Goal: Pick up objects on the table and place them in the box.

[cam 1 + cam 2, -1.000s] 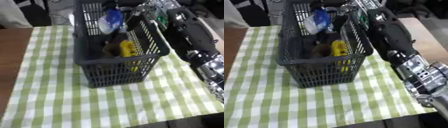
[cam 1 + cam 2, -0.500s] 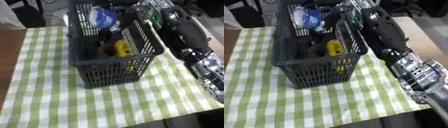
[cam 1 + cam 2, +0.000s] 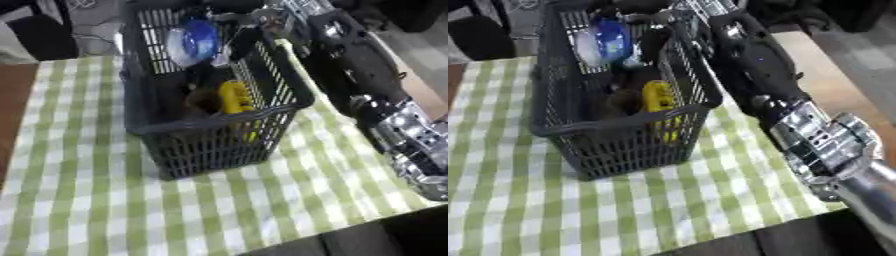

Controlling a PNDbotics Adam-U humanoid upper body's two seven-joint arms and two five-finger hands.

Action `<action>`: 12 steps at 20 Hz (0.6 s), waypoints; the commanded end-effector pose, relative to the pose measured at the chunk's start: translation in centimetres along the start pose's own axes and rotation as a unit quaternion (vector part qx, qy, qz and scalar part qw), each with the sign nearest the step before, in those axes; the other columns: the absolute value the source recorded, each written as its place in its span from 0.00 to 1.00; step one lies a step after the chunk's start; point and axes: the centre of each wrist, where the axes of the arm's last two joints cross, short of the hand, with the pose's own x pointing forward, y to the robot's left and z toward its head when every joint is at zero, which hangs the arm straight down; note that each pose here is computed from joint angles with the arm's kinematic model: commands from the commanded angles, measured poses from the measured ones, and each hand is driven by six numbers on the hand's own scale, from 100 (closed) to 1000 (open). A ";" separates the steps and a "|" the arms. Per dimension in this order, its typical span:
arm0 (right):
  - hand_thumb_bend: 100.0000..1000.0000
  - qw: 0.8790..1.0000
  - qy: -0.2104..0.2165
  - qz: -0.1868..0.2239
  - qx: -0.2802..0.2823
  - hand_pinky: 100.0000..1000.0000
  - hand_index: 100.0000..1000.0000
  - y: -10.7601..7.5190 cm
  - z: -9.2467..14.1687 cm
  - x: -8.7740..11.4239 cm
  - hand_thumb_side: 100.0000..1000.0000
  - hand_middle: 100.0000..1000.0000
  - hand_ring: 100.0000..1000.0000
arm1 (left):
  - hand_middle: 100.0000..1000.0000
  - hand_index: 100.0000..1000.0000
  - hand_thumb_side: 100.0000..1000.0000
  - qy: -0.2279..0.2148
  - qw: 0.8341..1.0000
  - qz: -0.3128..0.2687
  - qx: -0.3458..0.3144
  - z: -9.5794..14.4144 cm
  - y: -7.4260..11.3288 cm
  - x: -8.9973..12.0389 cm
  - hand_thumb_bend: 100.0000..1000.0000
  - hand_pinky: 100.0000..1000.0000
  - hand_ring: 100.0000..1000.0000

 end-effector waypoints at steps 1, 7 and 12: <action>0.23 1.000 -0.001 0.023 0.006 1.00 1.00 -0.8 0.9 -0.8 0.27 1.00 1.00 | 0.62 0.74 0.65 -0.012 1.000 -0.005 -0.005 -0.5 0.3 0.5 0.45 0.41 0.67; 0.00 0.999 0.005 0.005 -0.031 1.00 1.00 -0.1 1.1 -1.1 1.00 1.00 0.97 | 0.62 0.74 0.65 -0.012 1.000 -0.006 -0.005 -0.5 0.3 0.5 0.45 0.41 0.67; 0.38 1.000 -0.012 0.019 -0.005 0.70 0.70 -0.4 1.1 -1.1 0.46 0.52 0.55 | 0.62 0.73 0.65 -0.011 1.000 -0.006 -0.004 -0.4 0.4 0.4 0.45 0.41 0.67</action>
